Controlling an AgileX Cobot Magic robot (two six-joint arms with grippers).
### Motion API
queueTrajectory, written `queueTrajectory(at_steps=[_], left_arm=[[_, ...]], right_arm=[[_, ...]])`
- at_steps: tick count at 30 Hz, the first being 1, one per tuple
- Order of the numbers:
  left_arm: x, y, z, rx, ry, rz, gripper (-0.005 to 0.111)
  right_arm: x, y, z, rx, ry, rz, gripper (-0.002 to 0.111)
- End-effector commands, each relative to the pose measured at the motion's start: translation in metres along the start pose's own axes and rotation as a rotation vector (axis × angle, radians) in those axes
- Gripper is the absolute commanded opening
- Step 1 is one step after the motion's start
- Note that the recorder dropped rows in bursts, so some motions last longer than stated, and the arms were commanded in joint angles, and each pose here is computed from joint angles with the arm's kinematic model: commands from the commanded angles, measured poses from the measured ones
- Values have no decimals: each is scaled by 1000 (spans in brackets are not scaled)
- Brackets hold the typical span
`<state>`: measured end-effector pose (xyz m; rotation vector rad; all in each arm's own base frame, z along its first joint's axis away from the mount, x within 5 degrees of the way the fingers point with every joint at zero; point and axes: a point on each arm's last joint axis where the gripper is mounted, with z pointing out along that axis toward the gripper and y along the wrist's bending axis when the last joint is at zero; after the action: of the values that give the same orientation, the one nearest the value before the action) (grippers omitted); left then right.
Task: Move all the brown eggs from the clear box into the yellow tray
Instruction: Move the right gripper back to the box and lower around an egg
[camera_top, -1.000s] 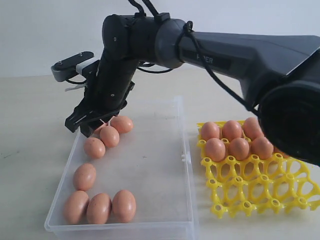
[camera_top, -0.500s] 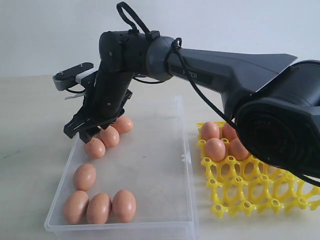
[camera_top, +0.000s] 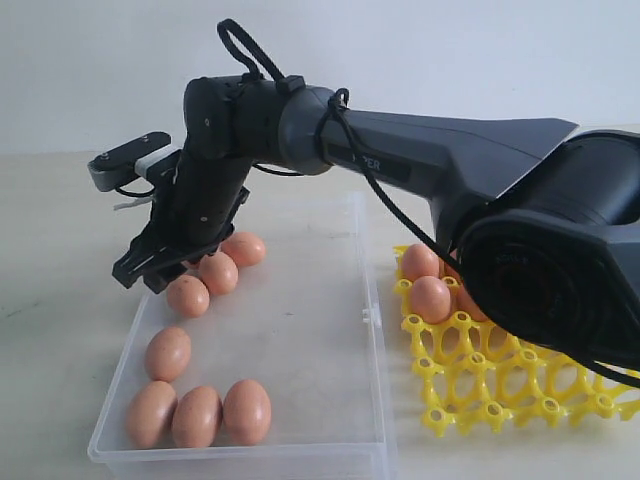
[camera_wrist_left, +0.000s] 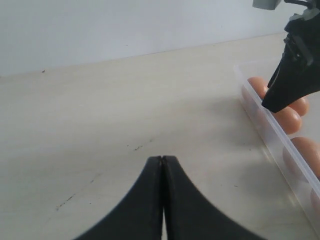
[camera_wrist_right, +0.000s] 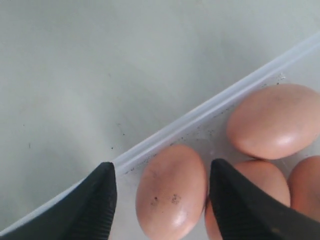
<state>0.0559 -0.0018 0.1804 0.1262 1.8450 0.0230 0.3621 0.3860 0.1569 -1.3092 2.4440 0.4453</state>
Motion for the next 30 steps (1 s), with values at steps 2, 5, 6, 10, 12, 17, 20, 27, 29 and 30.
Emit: queueTrajectory(at_steps=[2,5,6,10,12,17,20,27,29,30], left_arm=[[-3,0,0,4,-17,-5,0],[-3,0,0,4,-17,-5,0],[-3,0,0,4,-17,-5,0],[-3,0,0,4,-17,-5,0],[-3,0,0,4,-17,-5,0],[-3,0,0,4,-17,-5,0],[-3,0,0,4,-17,-5,0],[-3,0,0,4,-17,-5,0],[-3,0,0,4,-17,-5,0],[-3,0,0,4,-17,-5,0]], right_arm=[[-3,1,-5,14,-8,-26,55],[-4,1,-9,16,-13,-33,55],[-4,1,-9,15,-7,-40,55],[0,2,-9,8,31,-77,55],[0,2,-9,10,37,-81,55],[0,2,-12,15,46,-102,54],[0,1,-11,17,40,-101,54],[-4,0,-8,27,-14,-93,54],[-3,0,-4,15,-11,-81,54],[-3,0,-3,13,-9,-80,54]])
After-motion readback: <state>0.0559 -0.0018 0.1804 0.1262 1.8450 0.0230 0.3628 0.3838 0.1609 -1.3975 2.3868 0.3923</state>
